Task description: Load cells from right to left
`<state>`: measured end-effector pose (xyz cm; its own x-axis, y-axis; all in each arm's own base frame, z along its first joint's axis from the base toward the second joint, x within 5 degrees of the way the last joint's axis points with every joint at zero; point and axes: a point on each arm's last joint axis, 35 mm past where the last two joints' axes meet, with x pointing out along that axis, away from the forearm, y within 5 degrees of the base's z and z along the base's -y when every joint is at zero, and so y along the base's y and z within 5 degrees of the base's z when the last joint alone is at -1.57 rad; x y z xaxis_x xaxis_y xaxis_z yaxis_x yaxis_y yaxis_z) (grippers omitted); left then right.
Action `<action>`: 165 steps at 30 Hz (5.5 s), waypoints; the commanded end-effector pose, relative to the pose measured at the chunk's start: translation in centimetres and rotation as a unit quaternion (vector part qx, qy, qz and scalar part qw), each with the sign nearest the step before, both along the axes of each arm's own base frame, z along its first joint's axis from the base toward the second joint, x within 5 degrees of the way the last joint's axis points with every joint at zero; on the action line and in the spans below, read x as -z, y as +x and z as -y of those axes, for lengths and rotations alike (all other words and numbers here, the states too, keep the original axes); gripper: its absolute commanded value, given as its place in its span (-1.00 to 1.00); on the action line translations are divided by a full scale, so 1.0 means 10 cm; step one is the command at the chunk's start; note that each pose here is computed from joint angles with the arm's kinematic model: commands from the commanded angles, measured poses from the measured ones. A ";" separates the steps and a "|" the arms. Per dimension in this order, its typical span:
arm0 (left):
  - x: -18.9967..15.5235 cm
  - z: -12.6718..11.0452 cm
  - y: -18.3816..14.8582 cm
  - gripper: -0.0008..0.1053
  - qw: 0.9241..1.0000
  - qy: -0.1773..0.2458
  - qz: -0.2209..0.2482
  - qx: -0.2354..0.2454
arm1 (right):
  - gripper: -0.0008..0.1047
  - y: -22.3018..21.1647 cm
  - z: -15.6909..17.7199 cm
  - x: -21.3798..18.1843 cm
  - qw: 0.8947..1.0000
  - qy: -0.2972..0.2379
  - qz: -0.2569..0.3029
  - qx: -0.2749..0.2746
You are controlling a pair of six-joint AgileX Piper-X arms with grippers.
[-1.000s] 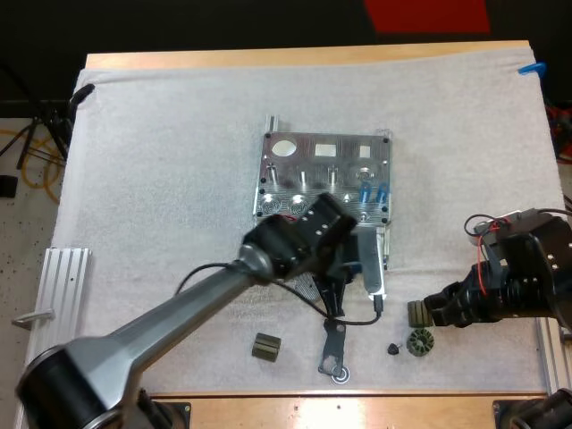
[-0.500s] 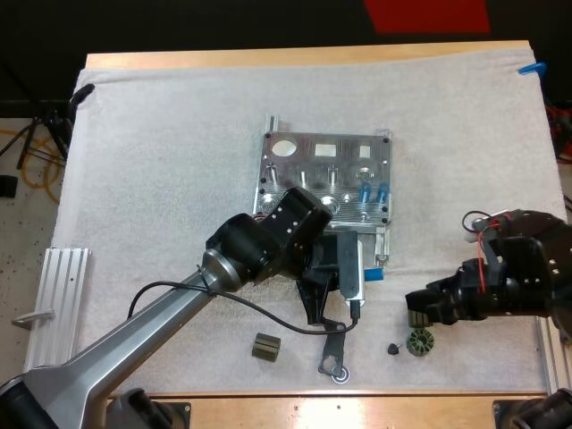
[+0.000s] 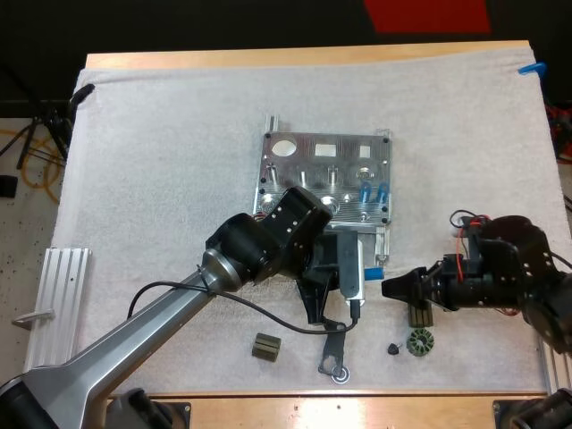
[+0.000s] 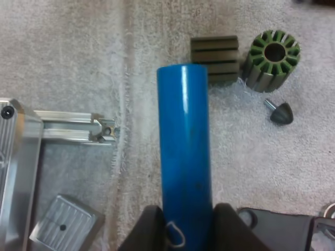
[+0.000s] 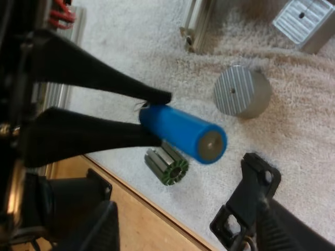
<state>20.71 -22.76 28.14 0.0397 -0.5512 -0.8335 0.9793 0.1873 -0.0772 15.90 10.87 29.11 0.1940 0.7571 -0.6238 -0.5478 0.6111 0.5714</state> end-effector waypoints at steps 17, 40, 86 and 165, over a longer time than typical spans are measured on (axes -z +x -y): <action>-0.06 0.01 0.00 -0.98 1.000 -0.023 0.002 0.008 | 0.08 0.30 -0.18 0.21 0.999 0.023 -0.029 -0.006; -0.06 0.02 -0.01 -0.98 0.999 -0.035 -0.006 0.016 | -0.76 0.39 -0.24 0.27 0.998 0.047 -0.048 -0.009; -1.15 -0.69 -0.57 -0.07 0.974 -0.082 0.074 -0.198 | -0.97 0.41 -0.07 -0.35 0.940 -0.260 0.190 -0.110; -0.84 -1.20 -0.87 -0.07 0.876 -0.097 0.125 -0.455 | -0.97 1.46 -1.40 -0.31 0.829 -0.409 0.259 -0.280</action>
